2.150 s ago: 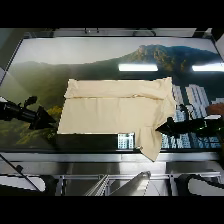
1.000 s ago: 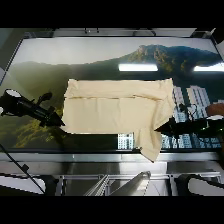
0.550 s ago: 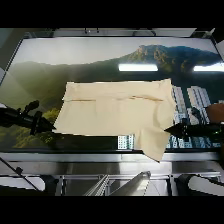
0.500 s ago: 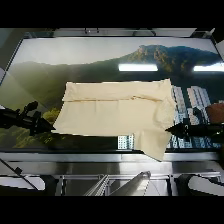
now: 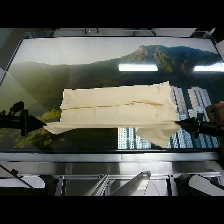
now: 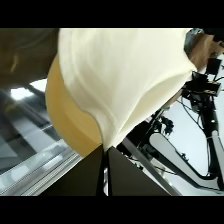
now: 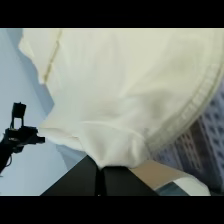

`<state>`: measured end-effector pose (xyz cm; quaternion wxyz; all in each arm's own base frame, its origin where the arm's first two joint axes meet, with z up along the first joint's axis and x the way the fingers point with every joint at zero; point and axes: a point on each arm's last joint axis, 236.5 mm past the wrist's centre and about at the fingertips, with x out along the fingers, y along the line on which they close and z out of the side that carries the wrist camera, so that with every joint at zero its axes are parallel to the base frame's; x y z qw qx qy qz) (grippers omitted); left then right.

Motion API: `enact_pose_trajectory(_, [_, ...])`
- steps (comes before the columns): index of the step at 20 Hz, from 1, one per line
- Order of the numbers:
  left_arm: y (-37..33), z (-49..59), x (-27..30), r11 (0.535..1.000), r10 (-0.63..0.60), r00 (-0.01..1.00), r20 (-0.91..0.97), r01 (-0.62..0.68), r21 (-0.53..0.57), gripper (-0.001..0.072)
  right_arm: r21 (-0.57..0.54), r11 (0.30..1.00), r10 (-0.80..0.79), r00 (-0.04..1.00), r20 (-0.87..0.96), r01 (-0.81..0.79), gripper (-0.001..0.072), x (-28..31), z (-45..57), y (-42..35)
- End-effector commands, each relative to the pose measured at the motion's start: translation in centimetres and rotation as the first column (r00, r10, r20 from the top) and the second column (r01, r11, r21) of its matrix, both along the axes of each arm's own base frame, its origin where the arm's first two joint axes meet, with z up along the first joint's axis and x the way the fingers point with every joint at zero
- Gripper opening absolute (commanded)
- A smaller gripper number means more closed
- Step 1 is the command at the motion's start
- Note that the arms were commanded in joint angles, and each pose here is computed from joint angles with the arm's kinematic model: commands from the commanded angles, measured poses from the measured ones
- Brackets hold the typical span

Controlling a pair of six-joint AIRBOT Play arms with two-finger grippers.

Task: Fold the shirts.

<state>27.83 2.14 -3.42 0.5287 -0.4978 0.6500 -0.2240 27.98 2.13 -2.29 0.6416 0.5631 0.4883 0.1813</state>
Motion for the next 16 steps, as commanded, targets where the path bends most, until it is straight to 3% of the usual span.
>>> enact_pose_trajectory(1, [-0.1, 4.8, 4.8, 0.994, 0.077, 0.98, 0.185, -0.062, -0.09, 0.0033, 0.092, 0.988, -0.142, 0.969, 0.201, 0.125, 0.0017, 4.2, 4.5, -1.1])
enact_pose_trajectory(5, [-1.0, 6.6, 10.2, 1.0, 0.003, 0.942, 0.334, -0.011, 0.022, 0.0033, -0.04, 0.987, -0.14, 0.946, 0.292, 0.158, 0.0017, 9.5, 5.5, -1.9])
enact_pose_trajectory(10, [-4.9, 4.5, 16.9, 0.99, -0.137, 0.914, 0.383, 0.108, 0.095, 0.0033, -0.221, 0.958, -0.091, 0.928, 0.361, 0.18, 0.0018, 18.0, 4.0, -2.5])
enact_pose_trajectory(12, [-5.9, 2.5, 19.3, 0.984, -0.167, 0.915, 0.368, 0.135, 0.113, 0.0028, -0.249, 0.955, -0.063, 0.928, 0.367, 0.163, 0.0018, 20.6, 2.6, -2.2])
enact_pose_trajectory(16, [-4.7, -3.2, 20.7, 0.937, -0.281, 0.931, 0.234, 0.213, 0.278, 0.0016, -0.256, 0.963, 0.001, 0.944, 0.33, 0.089, 0.0019, 23.0, -1.9, -0.5])
